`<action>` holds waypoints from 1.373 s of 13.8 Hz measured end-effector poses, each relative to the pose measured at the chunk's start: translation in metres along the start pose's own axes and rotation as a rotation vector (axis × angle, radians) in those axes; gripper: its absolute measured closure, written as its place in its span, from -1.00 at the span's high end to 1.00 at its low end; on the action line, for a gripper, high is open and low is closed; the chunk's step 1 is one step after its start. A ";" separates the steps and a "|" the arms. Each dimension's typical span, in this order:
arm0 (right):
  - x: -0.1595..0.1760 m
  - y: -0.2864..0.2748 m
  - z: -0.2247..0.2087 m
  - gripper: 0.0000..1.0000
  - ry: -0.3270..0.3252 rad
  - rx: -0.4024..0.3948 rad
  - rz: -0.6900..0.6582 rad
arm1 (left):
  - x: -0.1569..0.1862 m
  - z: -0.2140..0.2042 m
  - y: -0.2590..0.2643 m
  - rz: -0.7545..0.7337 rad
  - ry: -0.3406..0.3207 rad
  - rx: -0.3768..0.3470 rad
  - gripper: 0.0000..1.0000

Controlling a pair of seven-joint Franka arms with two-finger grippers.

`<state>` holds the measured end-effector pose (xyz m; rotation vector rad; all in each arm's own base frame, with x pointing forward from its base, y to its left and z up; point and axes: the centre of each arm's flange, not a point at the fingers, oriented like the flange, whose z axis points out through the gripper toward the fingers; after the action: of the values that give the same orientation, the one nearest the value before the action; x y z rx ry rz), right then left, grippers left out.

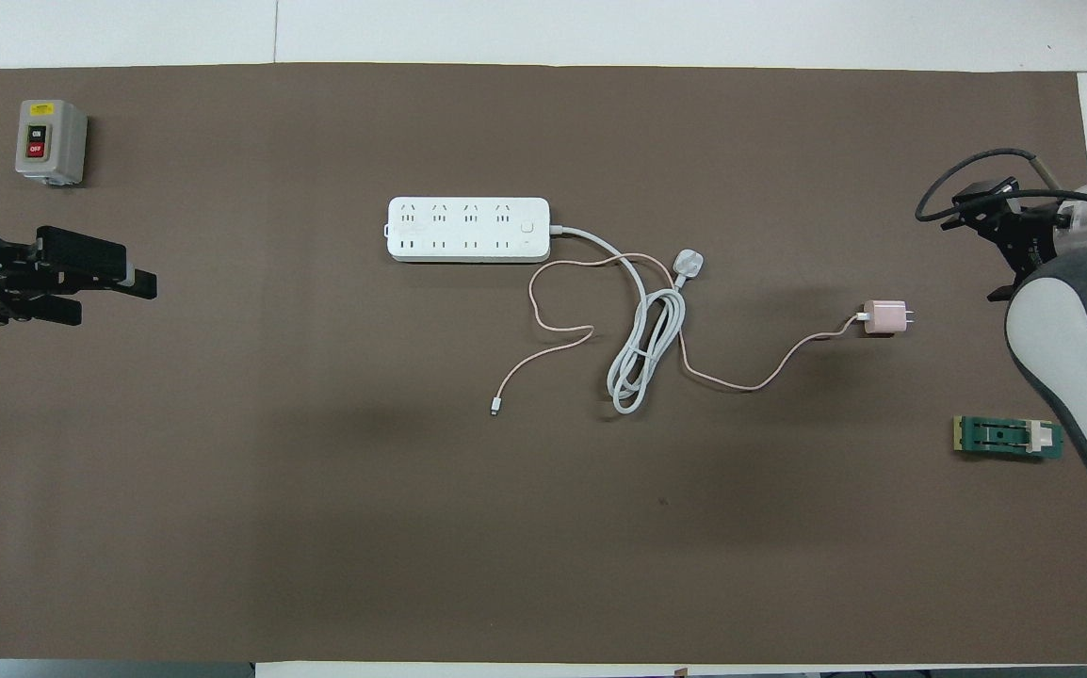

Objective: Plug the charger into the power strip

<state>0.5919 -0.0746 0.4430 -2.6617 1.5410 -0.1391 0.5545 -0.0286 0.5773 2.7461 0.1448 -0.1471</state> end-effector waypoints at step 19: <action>0.053 0.027 0.111 1.00 -0.461 -0.090 0.520 | 0.051 0.124 -0.009 -0.150 -0.181 -0.866 1.00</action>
<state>0.6067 -0.1330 0.3328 -2.0382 2.0061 0.5357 0.5934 -0.0633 0.4532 1.8499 0.2861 -0.2923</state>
